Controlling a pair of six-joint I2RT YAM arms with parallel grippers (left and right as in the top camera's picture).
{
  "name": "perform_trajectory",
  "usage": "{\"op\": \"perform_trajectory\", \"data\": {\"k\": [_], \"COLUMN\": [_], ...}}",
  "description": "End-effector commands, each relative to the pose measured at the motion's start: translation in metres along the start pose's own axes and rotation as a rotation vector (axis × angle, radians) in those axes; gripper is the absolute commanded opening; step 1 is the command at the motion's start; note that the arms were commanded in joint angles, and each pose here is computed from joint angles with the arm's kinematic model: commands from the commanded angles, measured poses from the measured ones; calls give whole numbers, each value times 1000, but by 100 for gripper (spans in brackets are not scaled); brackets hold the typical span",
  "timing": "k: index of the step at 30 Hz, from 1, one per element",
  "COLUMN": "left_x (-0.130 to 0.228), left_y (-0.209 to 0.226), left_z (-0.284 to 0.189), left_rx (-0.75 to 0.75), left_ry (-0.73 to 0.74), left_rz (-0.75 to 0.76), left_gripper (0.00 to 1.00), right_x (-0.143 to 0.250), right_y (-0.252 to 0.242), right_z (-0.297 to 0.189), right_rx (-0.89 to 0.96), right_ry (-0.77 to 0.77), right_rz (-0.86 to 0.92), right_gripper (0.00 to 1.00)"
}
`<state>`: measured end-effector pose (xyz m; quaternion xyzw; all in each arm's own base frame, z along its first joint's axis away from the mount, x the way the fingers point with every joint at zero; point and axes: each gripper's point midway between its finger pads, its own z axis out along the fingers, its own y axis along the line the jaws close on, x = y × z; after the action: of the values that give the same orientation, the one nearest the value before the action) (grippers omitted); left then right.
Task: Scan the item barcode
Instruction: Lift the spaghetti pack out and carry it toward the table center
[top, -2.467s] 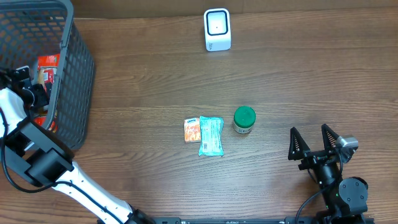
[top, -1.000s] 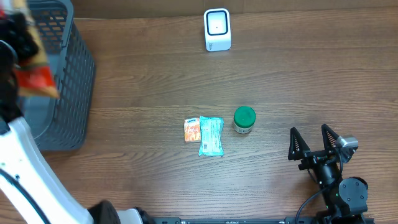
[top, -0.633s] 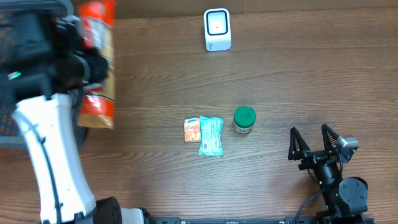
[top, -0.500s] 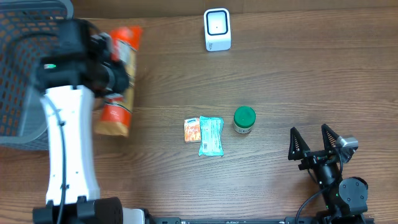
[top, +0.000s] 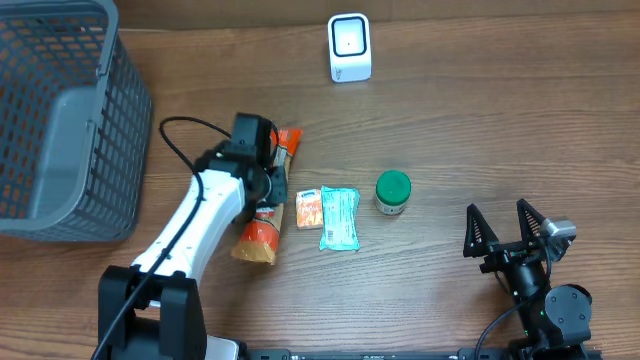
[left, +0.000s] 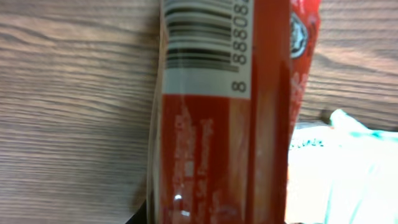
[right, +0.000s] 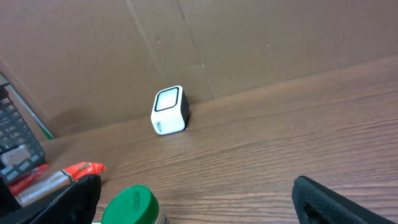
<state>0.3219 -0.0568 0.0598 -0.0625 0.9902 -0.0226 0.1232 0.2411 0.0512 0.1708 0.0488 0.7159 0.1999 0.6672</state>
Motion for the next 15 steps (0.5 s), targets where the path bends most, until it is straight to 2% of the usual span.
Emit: {"op": "perform_trajectory", "data": {"k": [1, 4, 11, 15], "left_x": [-8, -5, -4, -2], "left_y": [-2, -2, -3, -3], "left_z": [-3, 3, 6, 7], "left_rx": [-16, -12, -3, -2], "left_ry": [-71, -78, -79, -72], "left_rz": [-24, -24, -27, -29], "left_gripper": [4, 6, 24, 25], "right_x": [2, 2, 2, 2], "right_y": [-2, -2, -2, -2], "right_z": [0, 0, 0, 0], "right_rx": [3, 3, 3, 3], "right_ry": [-3, -3, -3, -3], "right_rz": [-6, -6, -6, -6], "right_gripper": [100, 100, 100, 100]}}
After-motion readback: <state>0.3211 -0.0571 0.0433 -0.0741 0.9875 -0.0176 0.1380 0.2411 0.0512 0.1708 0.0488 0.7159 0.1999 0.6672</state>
